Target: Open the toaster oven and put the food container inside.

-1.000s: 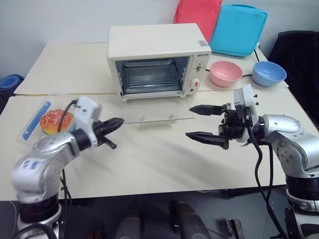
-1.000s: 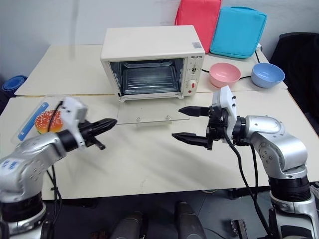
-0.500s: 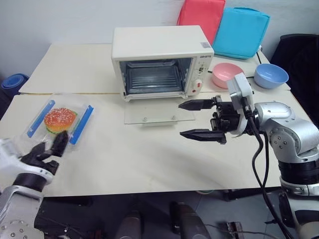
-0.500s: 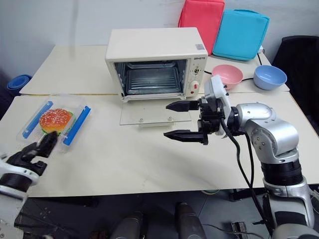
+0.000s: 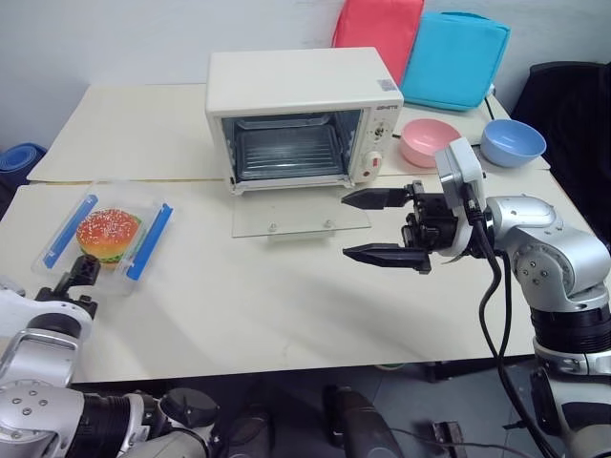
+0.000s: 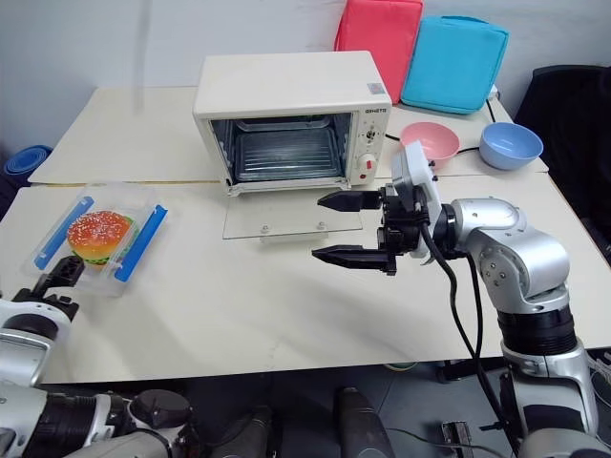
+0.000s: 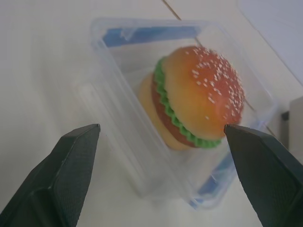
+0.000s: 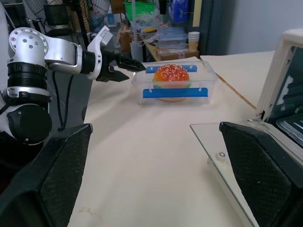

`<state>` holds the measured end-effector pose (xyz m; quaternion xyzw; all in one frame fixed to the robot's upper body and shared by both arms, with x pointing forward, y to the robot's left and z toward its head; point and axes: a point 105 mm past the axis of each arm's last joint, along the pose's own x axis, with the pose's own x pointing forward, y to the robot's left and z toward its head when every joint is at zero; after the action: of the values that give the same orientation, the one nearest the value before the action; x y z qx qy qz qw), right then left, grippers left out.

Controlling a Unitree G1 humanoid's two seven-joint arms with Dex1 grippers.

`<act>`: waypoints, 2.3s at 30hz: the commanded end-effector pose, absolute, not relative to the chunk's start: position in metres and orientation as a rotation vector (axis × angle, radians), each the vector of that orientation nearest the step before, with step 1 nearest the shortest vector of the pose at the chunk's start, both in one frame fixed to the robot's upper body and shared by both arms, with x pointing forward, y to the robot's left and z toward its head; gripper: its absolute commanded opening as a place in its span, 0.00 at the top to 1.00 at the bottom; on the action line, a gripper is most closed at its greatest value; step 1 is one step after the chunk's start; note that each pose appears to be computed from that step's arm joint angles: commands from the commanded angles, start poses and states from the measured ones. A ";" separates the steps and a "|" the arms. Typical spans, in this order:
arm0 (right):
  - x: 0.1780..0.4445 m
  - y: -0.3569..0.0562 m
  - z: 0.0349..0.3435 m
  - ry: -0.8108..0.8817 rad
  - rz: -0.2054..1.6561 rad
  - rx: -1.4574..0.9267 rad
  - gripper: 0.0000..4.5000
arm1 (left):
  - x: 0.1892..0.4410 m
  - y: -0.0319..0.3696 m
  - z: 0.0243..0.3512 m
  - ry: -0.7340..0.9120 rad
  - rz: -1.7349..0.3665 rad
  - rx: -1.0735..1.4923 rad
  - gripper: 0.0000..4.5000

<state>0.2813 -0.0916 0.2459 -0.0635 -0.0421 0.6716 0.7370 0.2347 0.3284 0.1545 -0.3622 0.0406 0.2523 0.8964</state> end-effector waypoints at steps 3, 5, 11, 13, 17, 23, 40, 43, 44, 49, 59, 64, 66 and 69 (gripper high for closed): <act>0.274 -0.094 0.257 -0.151 1.453 -0.165 0.00 | 0.246 0.337 0.152 0.142 0.575 -0.756 0.01; 0.274 -0.096 0.259 -0.156 1.441 -0.158 0.00 | 0.249 0.340 0.150 0.168 0.602 -0.772 0.10; 0.272 -0.097 0.259 -0.158 1.424 -0.156 0.00 | 0.256 0.350 0.150 0.211 0.660 -0.792 0.47; 0.271 -0.098 0.259 -0.157 1.417 -0.158 0.00 | 0.258 0.353 0.154 0.209 0.659 -0.780 0.61; 0.269 -0.101 0.258 -0.137 1.414 -0.150 0.00 | 0.262 0.357 0.162 0.239 0.616 -0.673 0.86; 0.264 -0.107 0.253 -0.095 1.414 -0.139 0.00 | 0.275 0.350 0.183 0.250 0.380 -0.521 0.86; 0.271 -0.137 0.238 -0.067 1.222 -0.142 0.00 | 0.361 0.201 0.221 0.399 -0.184 -0.403 0.86; 0.269 -0.141 0.235 -0.063 1.191 -0.138 0.00 | 0.378 0.177 0.232 0.446 -0.222 -0.396 0.86; 0.268 -0.143 0.234 -0.062 1.179 -0.137 0.00 | 0.383 0.168 0.235 0.464 -0.241 -0.391 0.86; 0.264 -0.149 0.230 -0.060 1.126 -0.132 0.00 | 0.394 0.145 0.239 0.534 -0.287 -0.305 0.86; 0.258 -0.153 0.225 -0.060 1.062 -0.120 0.00 | 0.408 0.146 0.226 0.531 -0.205 -0.170 0.86; 0.262 -0.154 0.225 -0.058 1.040 -0.129 0.00 | 0.405 0.142 0.218 0.532 -0.218 -0.180 0.66; 0.263 -0.154 0.225 -0.057 1.034 -0.130 0.00 | 0.402 0.144 0.219 0.513 -0.228 -0.195 0.52; 0.264 -0.154 0.224 -0.056 1.031 -0.132 0.00 | 0.398 0.149 0.225 0.464 -0.245 -0.229 0.39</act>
<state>0.2666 -0.1564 0.2141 -0.0456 -0.0057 0.4906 0.8702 0.4002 0.1454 0.2088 -0.1054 0.2665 -0.1153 0.9511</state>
